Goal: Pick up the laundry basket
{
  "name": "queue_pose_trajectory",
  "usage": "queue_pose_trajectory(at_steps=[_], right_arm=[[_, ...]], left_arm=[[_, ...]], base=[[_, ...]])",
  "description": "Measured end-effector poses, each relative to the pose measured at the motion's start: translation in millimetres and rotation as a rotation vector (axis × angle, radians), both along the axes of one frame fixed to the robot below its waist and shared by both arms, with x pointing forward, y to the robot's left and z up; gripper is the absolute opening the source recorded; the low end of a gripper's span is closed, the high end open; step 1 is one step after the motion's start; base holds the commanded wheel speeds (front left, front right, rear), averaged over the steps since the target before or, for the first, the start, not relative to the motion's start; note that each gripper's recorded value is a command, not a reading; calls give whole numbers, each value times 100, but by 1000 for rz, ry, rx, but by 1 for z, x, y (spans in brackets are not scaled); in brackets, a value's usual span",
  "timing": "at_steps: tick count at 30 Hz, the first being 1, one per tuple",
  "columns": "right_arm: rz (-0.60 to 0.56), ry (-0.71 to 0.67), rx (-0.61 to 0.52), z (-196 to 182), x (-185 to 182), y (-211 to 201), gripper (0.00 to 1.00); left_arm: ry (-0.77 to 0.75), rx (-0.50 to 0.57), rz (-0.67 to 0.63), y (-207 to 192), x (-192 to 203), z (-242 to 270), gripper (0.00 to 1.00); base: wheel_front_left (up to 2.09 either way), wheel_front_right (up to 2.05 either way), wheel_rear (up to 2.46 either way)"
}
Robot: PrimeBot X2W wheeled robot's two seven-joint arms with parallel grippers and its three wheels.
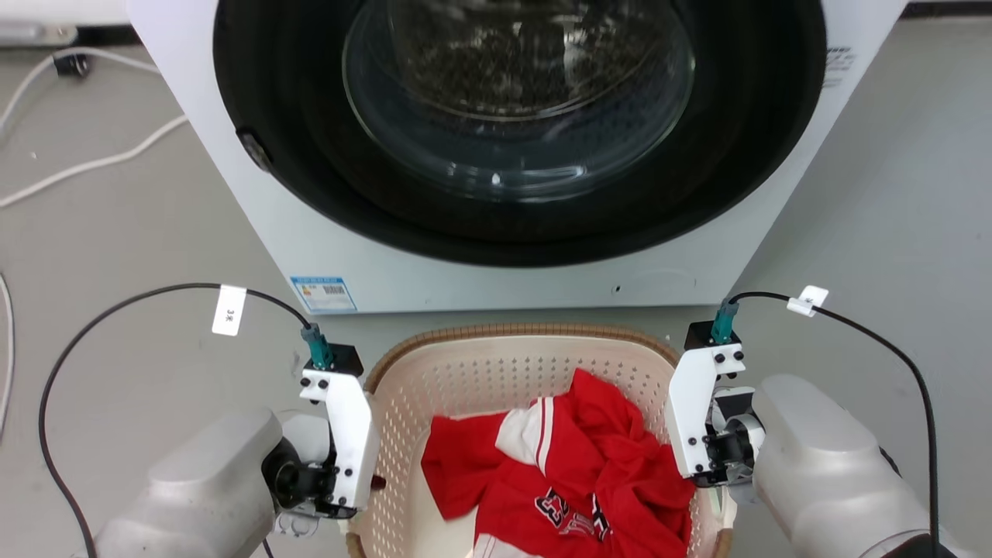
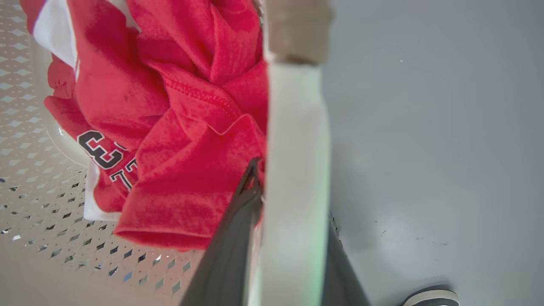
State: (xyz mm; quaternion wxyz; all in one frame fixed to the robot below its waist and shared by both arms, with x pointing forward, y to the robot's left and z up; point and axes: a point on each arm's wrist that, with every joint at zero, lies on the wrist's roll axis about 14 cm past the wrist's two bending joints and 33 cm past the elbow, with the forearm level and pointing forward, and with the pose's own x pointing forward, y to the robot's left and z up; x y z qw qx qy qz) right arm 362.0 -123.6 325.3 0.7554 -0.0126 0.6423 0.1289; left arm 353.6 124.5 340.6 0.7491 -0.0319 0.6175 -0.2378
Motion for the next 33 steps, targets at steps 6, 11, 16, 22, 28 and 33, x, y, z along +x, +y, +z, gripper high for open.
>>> queue_pose_trajectory(at_steps=[6, 11, 16, 22, 28, 33], right_arm=[[5, -22, 4, 18, -6, 1, 0], [18, -62, 0, 35, -9, 3, 0], [24, -85, 1, 43, -10, 4, 0], [15, -113, 7, 43, -8, 4, 0], [9, -103, 14, 39, -11, 5, 0], [9, -103, 16, 38, -11, 5, 0]], left_arm=[[12, 7, -9, 1, -12, 14, 0], [9, 9, -7, 2, -25, 24, 0], [-6, 6, 4, 2, -28, 29, 0], [-37, 5, 19, 1, -24, 29, 0], [-21, 13, 18, 3, -26, 27, 0], [-18, 16, 19, 3, -26, 27, 0]], base=[[0, 0, 0], [0, 0, 0], [0, 0, 0], [0, 0, 0], [0, 0, 0], [0, 0, 0]])
